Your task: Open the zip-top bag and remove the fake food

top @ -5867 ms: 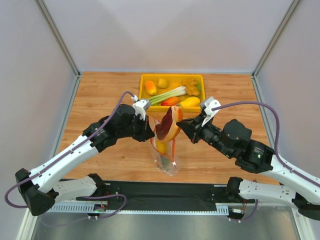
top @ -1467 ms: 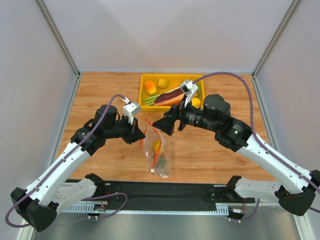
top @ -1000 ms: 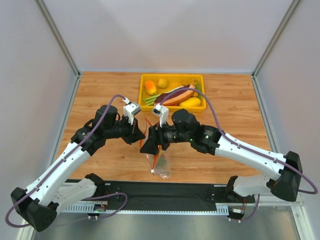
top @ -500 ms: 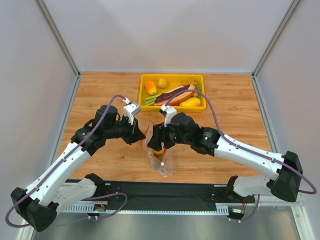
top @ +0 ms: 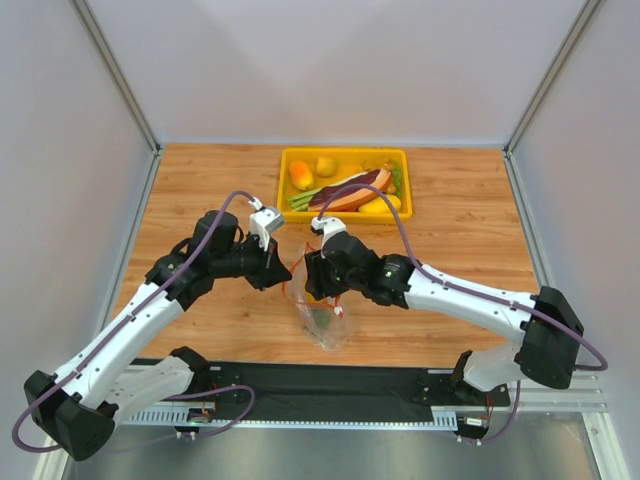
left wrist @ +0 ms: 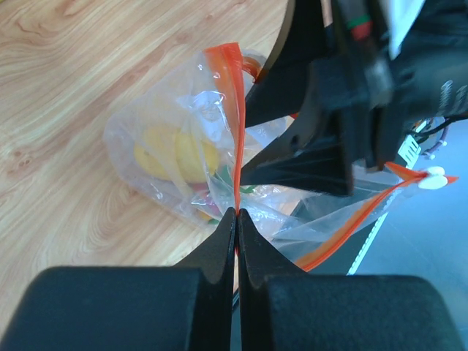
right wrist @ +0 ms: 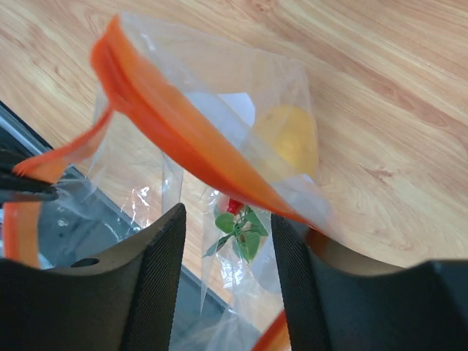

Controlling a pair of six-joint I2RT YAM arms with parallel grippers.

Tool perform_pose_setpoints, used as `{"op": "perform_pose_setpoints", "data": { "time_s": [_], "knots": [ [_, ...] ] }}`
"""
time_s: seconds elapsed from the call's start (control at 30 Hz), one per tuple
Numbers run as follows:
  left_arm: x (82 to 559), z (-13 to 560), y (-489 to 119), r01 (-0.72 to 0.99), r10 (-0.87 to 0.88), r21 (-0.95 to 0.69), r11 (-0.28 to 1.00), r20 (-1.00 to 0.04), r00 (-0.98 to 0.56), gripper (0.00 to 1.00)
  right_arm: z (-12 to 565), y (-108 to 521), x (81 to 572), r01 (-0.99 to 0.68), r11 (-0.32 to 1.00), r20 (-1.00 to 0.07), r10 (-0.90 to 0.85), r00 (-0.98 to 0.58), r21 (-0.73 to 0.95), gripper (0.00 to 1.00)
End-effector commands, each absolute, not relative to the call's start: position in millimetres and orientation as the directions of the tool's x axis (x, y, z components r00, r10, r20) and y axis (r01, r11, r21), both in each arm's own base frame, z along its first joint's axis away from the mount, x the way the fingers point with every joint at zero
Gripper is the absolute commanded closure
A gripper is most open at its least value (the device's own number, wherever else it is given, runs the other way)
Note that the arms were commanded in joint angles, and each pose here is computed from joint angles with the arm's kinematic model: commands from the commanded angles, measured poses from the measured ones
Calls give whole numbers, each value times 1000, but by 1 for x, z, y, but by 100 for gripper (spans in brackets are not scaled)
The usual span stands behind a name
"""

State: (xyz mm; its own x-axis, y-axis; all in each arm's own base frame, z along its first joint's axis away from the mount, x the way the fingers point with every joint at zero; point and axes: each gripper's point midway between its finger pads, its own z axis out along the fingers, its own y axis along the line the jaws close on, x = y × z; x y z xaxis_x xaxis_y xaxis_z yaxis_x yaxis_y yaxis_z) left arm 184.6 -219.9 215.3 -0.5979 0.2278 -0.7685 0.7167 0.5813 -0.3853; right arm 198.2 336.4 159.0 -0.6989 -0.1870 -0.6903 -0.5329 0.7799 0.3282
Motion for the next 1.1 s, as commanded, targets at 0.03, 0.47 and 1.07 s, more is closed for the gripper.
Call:
{"op": "perform_pose_setpoints", "data": {
  "time_s": [0.03, 0.47, 1.07],
  "knots": [
    [184, 216, -224, 731, 236, -383, 565, -774, -588, 100, 170, 354, 202, -584, 770, -734, -238, -636, 257, 51],
    [184, 210, -225, 726, 254, -384, 570, -758, -600, 100, 133, 360, 200, -598, 772, -694, -310, -650, 216, 55],
    [183, 204, -226, 730, 276, -382, 567, -747, -605, 100, 94, 342, 249, -521, 852, -733, -326, -597, 45, 32]
  ]
}}
